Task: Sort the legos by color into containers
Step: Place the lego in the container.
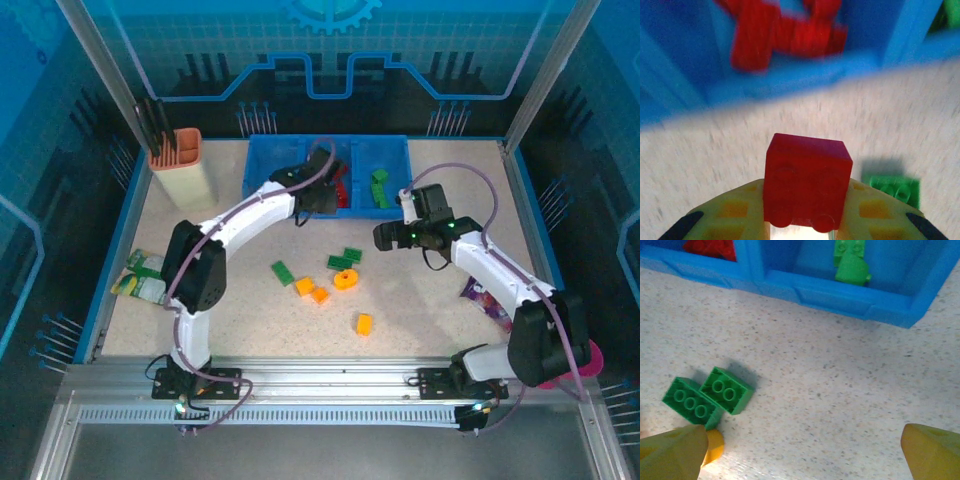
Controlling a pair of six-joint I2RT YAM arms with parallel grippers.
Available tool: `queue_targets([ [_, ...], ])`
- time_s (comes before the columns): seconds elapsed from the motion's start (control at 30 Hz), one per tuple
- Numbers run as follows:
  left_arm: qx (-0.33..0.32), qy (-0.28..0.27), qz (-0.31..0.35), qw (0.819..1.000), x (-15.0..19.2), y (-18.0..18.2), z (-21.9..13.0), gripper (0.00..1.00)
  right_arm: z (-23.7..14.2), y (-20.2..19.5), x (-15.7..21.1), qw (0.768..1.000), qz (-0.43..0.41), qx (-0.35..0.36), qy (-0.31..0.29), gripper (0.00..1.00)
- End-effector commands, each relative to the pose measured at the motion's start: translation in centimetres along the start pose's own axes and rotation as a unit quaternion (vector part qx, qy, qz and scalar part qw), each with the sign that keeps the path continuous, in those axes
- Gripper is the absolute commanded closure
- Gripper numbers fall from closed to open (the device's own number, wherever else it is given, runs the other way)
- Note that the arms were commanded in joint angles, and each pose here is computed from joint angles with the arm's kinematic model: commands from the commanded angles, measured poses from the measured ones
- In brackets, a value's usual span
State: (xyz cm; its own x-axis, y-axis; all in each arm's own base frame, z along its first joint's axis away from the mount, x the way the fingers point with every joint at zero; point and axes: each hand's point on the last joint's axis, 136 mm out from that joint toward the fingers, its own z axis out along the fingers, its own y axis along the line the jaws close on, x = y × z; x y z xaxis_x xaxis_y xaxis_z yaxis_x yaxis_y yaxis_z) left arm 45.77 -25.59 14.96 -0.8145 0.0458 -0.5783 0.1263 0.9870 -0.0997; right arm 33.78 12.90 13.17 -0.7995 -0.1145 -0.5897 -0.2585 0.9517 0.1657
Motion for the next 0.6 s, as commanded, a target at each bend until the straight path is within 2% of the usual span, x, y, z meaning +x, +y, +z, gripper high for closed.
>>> queue_targets([
  [0.0, -0.025, -0.002, 0.006, 1.000, -1.8, 1.8, 4.0, 0.81, -0.3, 2.7, 0.0, 0.997, 0.025, -0.065, -0.022, 0.00],
  [0.03, -0.026, -0.003, -0.001, 1.000, -2.6, 2.1, 4.9, 0.81, 0.2, 3.0, 1.0, 0.997, 0.030, -0.071, -0.010, 0.00],
  [0.23, -0.034, -0.005, -0.022, 0.999, -5.6, 3.7, 9.1, 0.80, 0.4, 3.6, 2.4, 0.997, 0.034, -0.069, 0.007, 0.00],
  [0.37, -0.033, -0.007, -0.028, 0.999, -6.5, 4.6, 10.2, 0.78, -0.2, 3.9, 2.5, 0.997, 0.031, -0.068, 0.008, 0.00],
  [0.5, -0.026, -0.005, -0.035, 0.999, -6.7, 5.0, 10.8, 0.71, -0.6, 3.8, 2.5, 0.998, 0.027, -0.059, 0.006, 0.00],
  [0.57, -0.014, -0.005, -0.036, 0.999, -6.8, 4.6, 10.6, 0.65, -0.5, 3.5, 2.6, 0.998, 0.026, -0.052, 0.007, 0.00],
])
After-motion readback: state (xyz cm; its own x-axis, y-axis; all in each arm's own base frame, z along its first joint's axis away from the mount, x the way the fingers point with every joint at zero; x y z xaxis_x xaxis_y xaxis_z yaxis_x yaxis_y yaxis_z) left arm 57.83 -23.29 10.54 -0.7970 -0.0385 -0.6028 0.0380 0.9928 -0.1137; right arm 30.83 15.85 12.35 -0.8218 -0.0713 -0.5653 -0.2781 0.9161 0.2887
